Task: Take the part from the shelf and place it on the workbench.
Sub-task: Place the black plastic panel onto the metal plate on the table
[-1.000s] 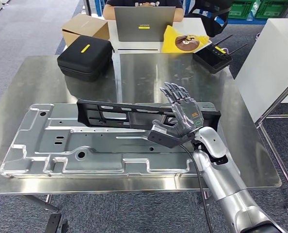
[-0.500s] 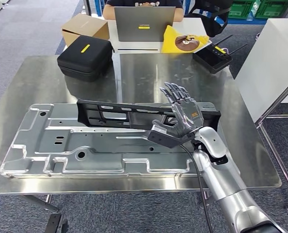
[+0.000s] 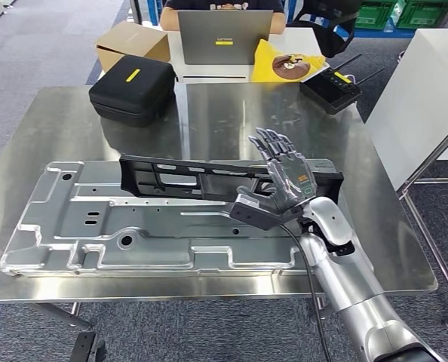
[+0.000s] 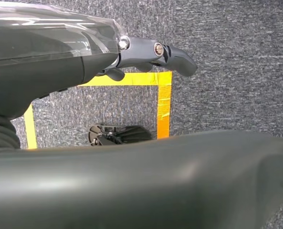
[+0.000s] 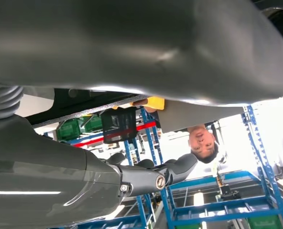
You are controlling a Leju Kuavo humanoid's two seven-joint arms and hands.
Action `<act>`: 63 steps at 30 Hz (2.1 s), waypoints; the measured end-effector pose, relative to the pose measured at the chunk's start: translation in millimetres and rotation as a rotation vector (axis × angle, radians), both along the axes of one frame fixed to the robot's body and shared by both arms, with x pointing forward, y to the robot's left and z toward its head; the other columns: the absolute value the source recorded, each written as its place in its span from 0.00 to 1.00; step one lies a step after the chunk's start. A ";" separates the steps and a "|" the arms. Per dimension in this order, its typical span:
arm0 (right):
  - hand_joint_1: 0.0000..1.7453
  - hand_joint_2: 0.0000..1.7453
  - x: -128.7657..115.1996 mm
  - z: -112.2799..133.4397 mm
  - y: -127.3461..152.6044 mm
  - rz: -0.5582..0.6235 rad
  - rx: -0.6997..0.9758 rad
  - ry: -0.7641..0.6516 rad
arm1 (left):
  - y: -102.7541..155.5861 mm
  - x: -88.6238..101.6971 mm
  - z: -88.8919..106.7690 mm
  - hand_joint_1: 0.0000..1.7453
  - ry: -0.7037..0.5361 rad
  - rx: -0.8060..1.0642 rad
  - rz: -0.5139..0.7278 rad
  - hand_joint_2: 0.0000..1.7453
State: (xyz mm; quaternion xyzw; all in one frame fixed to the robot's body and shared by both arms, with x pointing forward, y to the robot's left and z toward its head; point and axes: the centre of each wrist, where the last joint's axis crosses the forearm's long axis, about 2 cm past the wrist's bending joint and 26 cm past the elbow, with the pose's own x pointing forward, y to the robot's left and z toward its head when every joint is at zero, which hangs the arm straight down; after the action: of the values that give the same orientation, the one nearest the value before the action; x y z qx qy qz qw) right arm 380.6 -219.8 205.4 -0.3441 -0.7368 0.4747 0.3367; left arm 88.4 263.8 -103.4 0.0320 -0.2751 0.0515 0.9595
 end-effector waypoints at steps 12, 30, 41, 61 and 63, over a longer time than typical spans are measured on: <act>0.00 0.00 0.0 0.0 0.0 0.000 0.000 0.000 | 0.0 0.0 0.0 0.00 0.000 0.000 0.000 0.00; 0.00 0.00 0.0 0.0 0.0 0.000 0.000 0.000 | 0.0 0.0 0.0 0.00 0.000 0.000 0.000 0.00; 0.00 0.00 0.0 0.0 0.0 0.000 0.000 0.000 | 0.0 0.0 0.0 0.00 0.000 0.000 0.000 0.00; 0.00 0.00 0.0 0.0 0.0 0.000 0.000 0.000 | 0.0 0.0 0.0 0.00 0.000 0.000 0.000 0.00; 0.00 0.00 0.0 0.0 0.0 0.000 0.000 0.000 | 0.0 0.0 0.0 0.00 0.000 0.000 0.000 0.00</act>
State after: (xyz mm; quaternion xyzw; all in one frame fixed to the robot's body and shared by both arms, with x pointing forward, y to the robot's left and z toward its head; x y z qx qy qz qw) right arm 380.6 -219.8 205.4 -0.3441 -0.7368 0.4747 0.3367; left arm 88.4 263.8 -103.4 0.0319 -0.2750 0.0515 0.9595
